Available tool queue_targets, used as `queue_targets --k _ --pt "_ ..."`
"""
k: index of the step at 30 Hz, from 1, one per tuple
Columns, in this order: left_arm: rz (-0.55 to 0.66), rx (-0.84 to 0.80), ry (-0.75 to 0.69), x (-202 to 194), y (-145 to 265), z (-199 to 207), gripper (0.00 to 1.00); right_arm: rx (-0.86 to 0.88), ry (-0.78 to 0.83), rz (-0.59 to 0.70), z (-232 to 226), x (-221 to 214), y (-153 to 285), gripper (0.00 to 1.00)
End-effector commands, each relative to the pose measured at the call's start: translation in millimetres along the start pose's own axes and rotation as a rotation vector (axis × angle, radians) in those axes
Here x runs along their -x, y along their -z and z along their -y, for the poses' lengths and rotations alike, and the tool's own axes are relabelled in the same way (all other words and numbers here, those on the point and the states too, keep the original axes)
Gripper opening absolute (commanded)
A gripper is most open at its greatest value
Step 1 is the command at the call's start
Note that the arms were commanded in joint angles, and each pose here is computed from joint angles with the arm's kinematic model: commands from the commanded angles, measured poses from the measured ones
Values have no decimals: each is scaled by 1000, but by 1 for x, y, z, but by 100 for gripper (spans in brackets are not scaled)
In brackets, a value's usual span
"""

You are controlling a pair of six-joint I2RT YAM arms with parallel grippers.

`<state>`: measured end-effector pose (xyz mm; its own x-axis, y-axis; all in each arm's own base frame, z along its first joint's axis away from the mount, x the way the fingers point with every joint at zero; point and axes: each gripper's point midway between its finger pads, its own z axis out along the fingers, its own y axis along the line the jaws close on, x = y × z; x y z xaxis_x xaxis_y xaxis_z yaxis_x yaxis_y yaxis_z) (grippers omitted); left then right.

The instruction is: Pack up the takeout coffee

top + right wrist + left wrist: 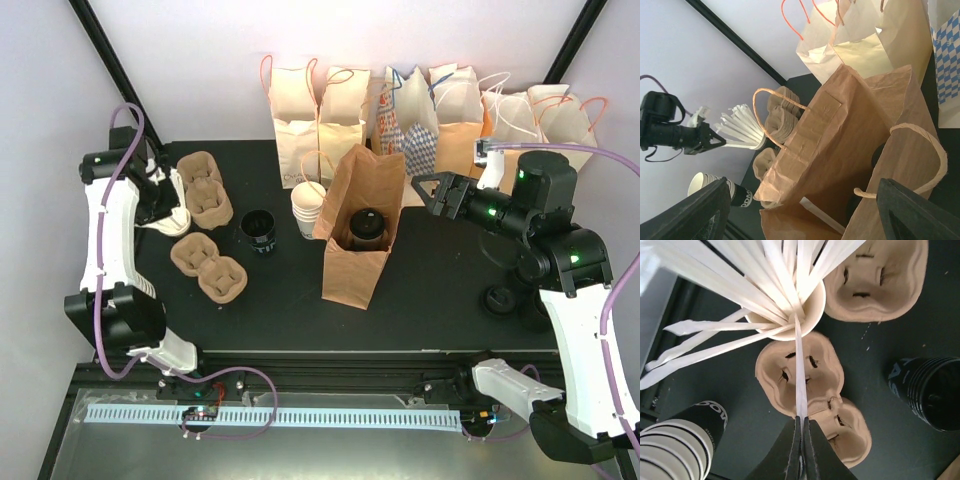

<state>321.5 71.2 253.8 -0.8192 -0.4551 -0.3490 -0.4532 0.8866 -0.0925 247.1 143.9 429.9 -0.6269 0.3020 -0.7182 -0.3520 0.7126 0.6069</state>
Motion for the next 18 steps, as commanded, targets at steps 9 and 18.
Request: queue_targets --k 9,18 --pt "-4 -71 5 -8 -1 9 1 32 -1 12 -7 -1 5 82" --pt "88 -100 5 3 56 12 2 29 1 6 -6 -3 5 82"
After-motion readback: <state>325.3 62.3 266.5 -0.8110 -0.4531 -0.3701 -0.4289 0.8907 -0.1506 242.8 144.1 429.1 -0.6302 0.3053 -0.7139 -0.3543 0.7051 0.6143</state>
